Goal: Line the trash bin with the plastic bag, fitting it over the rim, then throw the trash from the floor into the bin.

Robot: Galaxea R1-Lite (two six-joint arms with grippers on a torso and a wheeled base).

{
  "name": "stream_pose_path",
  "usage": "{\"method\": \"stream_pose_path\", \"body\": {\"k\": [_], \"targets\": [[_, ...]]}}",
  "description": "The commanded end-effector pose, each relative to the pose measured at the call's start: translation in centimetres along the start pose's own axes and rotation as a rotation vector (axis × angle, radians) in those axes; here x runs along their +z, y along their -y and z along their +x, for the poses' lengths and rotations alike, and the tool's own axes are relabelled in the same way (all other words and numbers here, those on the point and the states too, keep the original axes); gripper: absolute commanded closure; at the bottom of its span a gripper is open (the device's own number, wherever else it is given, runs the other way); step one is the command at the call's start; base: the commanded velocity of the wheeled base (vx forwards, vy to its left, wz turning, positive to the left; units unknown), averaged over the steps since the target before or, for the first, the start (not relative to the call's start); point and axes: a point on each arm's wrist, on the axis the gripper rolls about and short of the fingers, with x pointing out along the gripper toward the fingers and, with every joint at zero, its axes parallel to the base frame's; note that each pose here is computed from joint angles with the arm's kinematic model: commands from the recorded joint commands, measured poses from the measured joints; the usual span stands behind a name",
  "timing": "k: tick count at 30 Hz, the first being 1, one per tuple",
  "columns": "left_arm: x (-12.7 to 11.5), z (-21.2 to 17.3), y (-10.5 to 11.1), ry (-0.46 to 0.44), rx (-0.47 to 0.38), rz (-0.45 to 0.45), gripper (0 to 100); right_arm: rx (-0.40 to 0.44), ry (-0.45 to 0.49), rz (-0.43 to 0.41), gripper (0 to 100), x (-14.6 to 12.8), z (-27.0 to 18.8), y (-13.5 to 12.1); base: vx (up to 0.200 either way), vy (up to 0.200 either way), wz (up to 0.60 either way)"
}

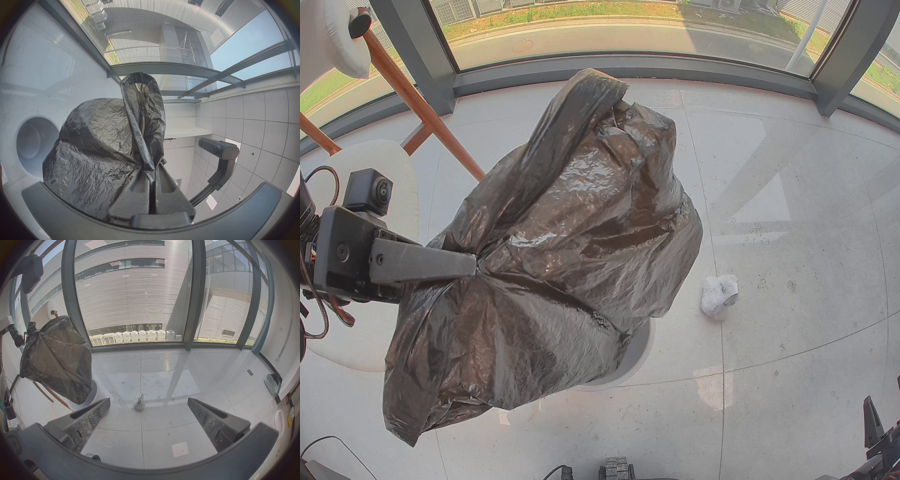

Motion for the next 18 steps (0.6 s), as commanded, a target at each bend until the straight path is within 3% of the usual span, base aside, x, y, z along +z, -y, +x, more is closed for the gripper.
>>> {"method": "stream_pose_path", "body": {"k": [1,10,18], "targets": [[0.3,0.2,-2.6,0.000,0.009,-0.037,100,0.000,-0.007,-0.001,0,-0.5,0.0,0.0,0.000,0.000,0.00],[0.6,-0.8,-3.1,0.000,0.015,-0.022,100,0.000,-0.007,-0.001,0,-0.5,0.0,0.0,0.000,0.000,0.00],[-0.8,-1.7,-3.8,0.013,0.041,-0.071,100,0.000,-0.005,-0.001,0,-0.5,0.0,0.0,0.000,0.000,0.00]]}}
